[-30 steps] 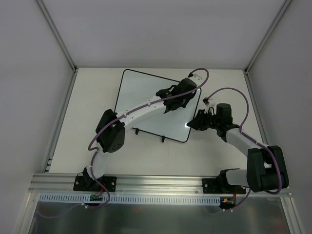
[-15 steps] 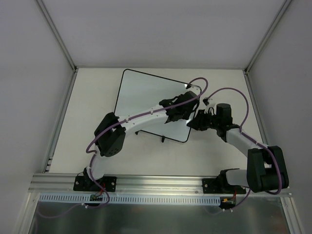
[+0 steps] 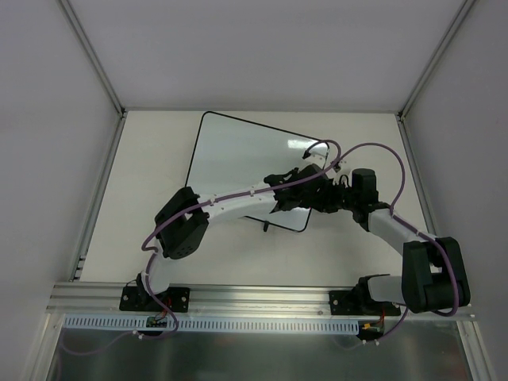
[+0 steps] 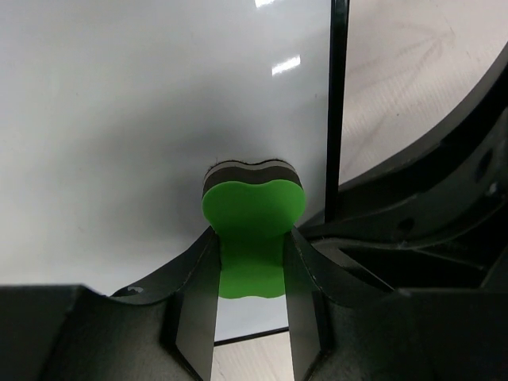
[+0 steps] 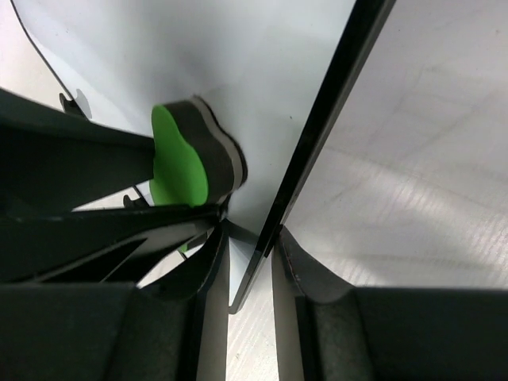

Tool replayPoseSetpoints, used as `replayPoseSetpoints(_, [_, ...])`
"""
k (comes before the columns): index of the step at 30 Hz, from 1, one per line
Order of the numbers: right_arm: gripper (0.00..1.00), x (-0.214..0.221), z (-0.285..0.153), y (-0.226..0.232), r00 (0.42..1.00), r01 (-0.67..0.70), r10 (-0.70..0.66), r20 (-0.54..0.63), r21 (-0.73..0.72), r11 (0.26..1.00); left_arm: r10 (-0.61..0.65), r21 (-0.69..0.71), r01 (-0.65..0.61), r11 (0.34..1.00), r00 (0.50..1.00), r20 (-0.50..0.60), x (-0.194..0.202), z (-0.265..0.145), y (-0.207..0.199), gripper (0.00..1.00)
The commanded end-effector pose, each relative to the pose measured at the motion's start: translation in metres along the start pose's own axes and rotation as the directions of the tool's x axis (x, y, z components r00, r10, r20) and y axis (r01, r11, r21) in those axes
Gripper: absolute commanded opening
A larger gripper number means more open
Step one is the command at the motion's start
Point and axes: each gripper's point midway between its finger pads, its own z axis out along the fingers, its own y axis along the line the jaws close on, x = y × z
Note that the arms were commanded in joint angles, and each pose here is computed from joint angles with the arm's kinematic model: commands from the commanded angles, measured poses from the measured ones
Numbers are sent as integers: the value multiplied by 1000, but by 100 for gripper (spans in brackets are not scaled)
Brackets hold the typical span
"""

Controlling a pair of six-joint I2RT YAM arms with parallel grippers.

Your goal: Erase the whiteboard

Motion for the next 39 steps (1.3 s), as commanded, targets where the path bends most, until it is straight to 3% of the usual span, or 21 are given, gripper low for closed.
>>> replayPoseSetpoints(1, [0,-5,3,9,995,99,-99,8,-30,995,-10,-89,-4,996,989,-148,60,22,26,0])
replayPoseSetpoints(9, [1,-8,3,10,994,105,-104,13,-32,994,-57,-126,31,992,975,-214,95,13,46,0])
replayPoseSetpoints(14, [0,-6,3,9,994,106,-105,9,-33,994,-36,-174,3,985,982,-186,93,-1,66,0])
replayPoseSetpoints(20, [0,-6,4,8,995,100,-100,5,-31,995,19,-222,-43,974,993,-113,67,-21,88,0])
replayPoseSetpoints(29, [0,-10,4,7,995,100,-100,11,-21,995,143,-160,-149,976,989,-46,12,-7,61,0])
replayPoseSetpoints(39, [0,-15,4,9,995,101,-100,13,-25,995,103,-131,-97,987,994,40,-35,12,37,0])
